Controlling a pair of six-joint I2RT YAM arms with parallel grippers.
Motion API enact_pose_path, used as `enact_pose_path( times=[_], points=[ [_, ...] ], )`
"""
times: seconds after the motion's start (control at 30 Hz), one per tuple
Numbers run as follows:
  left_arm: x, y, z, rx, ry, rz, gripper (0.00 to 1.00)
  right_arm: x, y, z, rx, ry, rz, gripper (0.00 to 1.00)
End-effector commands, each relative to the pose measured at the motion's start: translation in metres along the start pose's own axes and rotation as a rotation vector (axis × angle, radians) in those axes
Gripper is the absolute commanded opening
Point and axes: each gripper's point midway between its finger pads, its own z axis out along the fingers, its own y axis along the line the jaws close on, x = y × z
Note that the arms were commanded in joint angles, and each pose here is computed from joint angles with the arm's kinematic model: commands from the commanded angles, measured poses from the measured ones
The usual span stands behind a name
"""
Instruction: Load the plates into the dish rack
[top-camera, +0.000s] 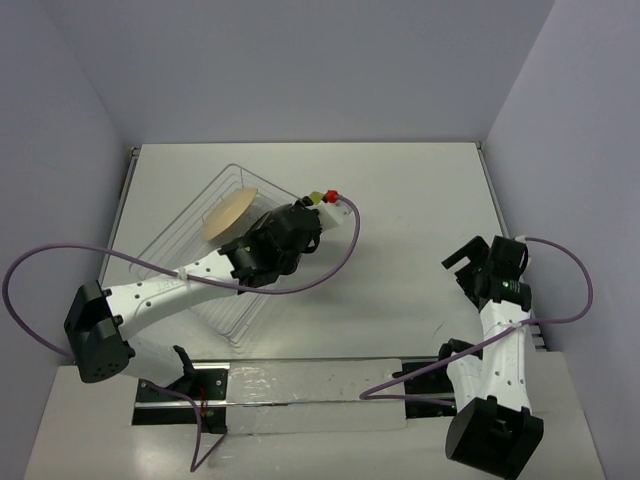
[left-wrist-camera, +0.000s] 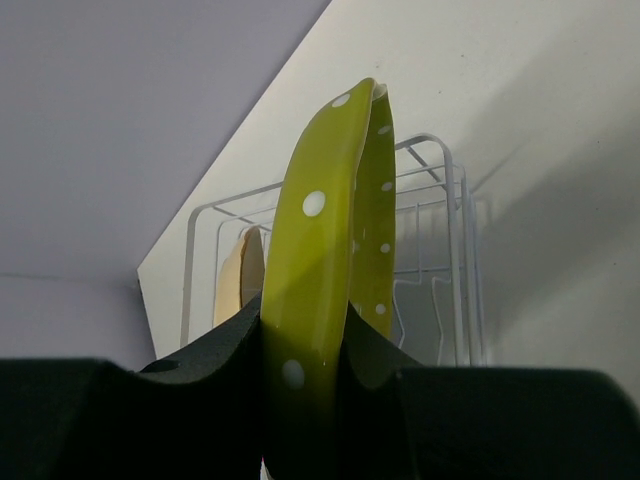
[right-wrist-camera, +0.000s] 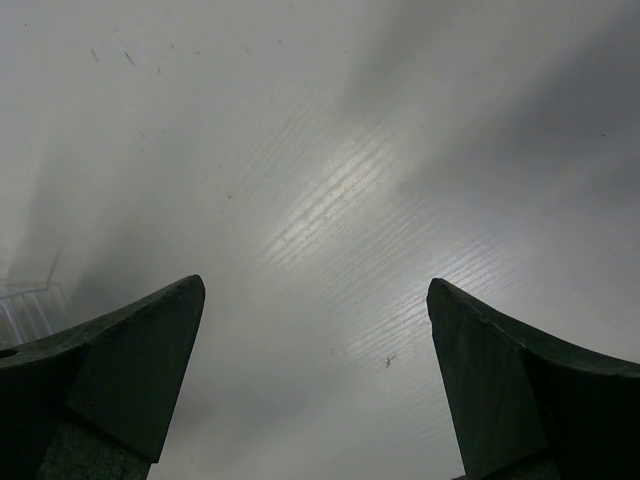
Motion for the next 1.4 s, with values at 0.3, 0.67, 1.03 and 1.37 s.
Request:
enact_pose_path(
  times=[0.3, 0.67, 1.03, 1.37],
  points=[
    [0.02, 0.006, -0.014, -0.111, 0.066, -0.018, 0.0, -0.005, 0.004, 0.001, -0.028, -0.035, -0.047, 1.0],
    [0.044, -0.021, -0.005, -0.072, 0.143, -0.03, 0.0, -0.002, 0.008, 0.001, -0.046, -0.023, -0.061, 1.0],
    [0.057, -0.046, 0.007, -0.031, 0.18, -0.02, 0.55, 0.003, 0.01, 0.001, -0.056, -0.004, -0.079, 1.0],
    [0.036, -0.041, 0.003, 0.011, 0.132, -0.075, 0.91, 0.008, 0.015, 0.0, -0.077, 0.008, -0.105, 1.0]
  ],
)
